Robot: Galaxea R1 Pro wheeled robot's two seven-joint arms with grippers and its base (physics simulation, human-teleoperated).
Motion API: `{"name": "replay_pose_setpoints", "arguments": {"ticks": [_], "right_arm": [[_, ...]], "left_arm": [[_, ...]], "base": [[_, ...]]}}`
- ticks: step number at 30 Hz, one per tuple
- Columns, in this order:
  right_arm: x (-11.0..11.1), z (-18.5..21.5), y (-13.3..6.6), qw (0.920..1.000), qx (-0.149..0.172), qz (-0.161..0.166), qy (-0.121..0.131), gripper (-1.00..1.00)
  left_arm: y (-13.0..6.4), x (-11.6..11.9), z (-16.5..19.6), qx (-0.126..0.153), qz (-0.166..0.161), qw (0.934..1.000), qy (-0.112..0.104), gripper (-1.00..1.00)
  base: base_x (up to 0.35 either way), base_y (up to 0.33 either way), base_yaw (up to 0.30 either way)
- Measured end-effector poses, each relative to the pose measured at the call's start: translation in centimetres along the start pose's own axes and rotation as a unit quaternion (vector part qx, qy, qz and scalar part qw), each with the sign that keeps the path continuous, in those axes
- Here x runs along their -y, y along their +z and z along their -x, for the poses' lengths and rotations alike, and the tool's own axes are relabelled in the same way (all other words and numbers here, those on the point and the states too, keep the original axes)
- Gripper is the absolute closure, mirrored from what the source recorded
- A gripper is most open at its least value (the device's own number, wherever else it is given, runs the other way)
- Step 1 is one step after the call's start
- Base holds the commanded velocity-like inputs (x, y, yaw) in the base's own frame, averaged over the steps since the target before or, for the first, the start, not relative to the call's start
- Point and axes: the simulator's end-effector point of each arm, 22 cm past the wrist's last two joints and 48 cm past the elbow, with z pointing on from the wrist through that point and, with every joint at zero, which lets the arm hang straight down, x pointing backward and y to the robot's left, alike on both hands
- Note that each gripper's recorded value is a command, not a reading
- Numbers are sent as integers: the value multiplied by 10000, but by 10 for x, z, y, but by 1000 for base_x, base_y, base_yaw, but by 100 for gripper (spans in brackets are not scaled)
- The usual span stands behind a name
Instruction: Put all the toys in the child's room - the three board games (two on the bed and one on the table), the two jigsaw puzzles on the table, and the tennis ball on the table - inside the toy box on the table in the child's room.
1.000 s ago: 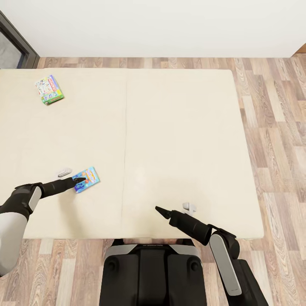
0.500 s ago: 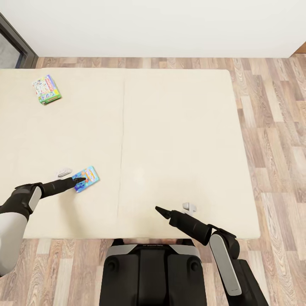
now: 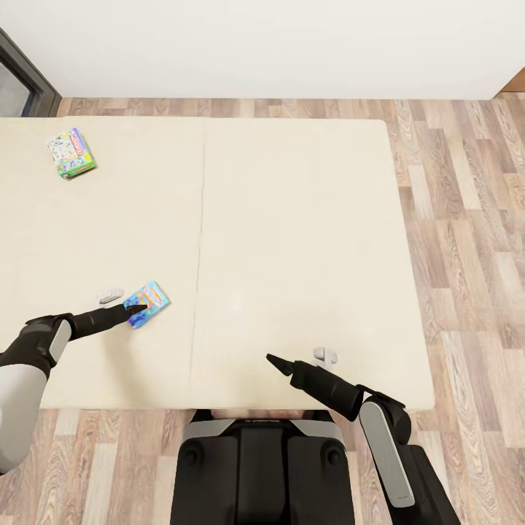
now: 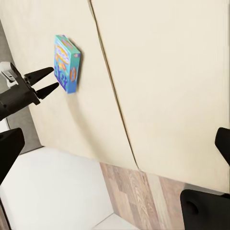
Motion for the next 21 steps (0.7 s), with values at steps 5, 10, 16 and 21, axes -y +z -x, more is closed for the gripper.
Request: {"name": "replay_pose_setpoints", "arguments": {"ticks": [5, 10, 16, 21], "right_arm": [[0, 0, 0, 10000, 0, -3, 0, -100], [0, 0, 0, 10000, 1, 3, -1, -100], [0, 0, 0, 10000, 0, 1, 0, -100], [0, 0, 0, 10000, -2, -1, -4, -100]], "left_arm": [[0, 0, 0, 0, 3, 10000, 1, -100], [-1, 0, 0, -2, 1, 10000, 6, -100], [0, -1, 0, 2, 4, 10000, 0, -100], [-3, -2, 3, 24, 14, 10000, -1, -100]], "base": [[0, -176, 0], [0, -69, 0], [0, -8, 0], [0, -1, 0]]}}
